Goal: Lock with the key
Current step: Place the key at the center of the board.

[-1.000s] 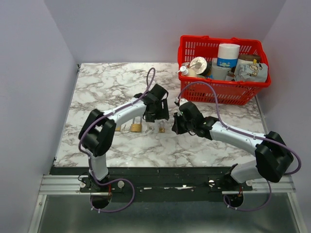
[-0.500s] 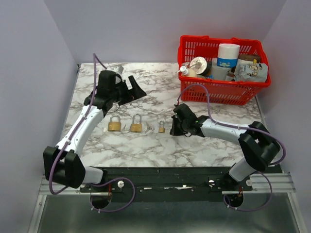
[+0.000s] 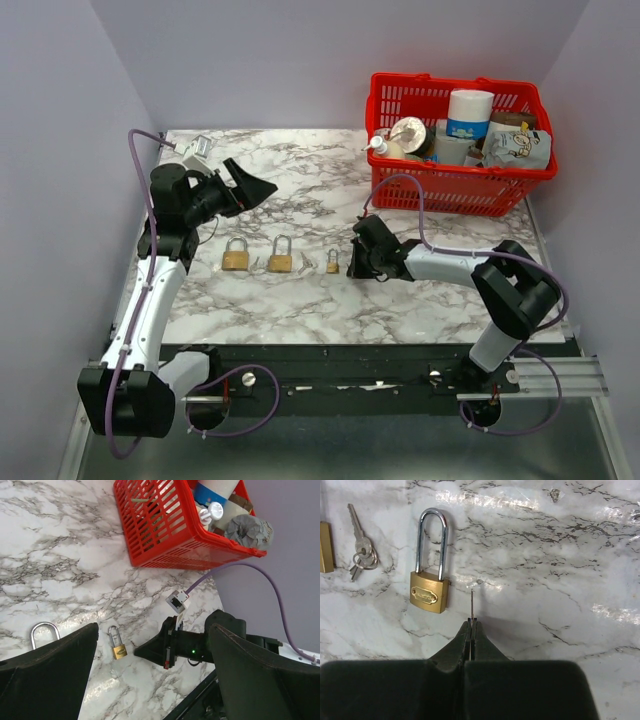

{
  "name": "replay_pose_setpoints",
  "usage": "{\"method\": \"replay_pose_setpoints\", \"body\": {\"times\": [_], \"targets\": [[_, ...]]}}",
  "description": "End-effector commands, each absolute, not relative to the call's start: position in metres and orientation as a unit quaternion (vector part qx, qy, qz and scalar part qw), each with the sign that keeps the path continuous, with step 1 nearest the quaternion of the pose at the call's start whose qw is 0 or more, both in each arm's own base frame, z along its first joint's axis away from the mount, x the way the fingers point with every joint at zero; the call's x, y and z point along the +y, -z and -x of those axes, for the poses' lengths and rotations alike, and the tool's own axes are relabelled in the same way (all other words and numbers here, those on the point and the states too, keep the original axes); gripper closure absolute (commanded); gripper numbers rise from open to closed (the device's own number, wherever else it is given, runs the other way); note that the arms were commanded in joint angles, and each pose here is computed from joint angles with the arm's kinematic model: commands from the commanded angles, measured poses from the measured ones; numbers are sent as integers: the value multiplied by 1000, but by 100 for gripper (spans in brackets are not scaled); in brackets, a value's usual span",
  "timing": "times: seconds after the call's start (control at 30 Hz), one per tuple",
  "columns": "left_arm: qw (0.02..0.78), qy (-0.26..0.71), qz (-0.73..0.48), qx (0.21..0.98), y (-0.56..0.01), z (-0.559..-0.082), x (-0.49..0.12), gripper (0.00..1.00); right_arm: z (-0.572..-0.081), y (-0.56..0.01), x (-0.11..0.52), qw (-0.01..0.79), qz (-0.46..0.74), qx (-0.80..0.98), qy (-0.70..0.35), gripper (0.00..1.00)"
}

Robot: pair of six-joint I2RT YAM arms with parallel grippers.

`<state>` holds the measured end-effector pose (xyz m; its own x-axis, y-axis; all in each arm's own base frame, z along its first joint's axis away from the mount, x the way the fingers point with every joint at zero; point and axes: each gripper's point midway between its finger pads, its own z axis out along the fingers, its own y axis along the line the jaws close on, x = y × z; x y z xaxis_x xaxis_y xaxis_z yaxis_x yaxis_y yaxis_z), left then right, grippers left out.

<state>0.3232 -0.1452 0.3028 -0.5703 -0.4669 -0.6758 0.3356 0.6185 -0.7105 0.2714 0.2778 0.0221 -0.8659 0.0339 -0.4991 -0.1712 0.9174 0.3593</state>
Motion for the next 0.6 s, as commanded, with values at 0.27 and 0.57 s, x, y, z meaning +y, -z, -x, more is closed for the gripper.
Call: {"method": "replay_pose_setpoints", "body": {"times": [0.27, 0.57], "targets": [[444, 474, 83, 755, -304, -312, -137, 1, -295, -9, 275, 264, 7, 945, -193, 89], [431, 474, 96, 762, -295, -310, -136, 1, -295, -5, 267, 246, -7, 950, -190, 80]]}}
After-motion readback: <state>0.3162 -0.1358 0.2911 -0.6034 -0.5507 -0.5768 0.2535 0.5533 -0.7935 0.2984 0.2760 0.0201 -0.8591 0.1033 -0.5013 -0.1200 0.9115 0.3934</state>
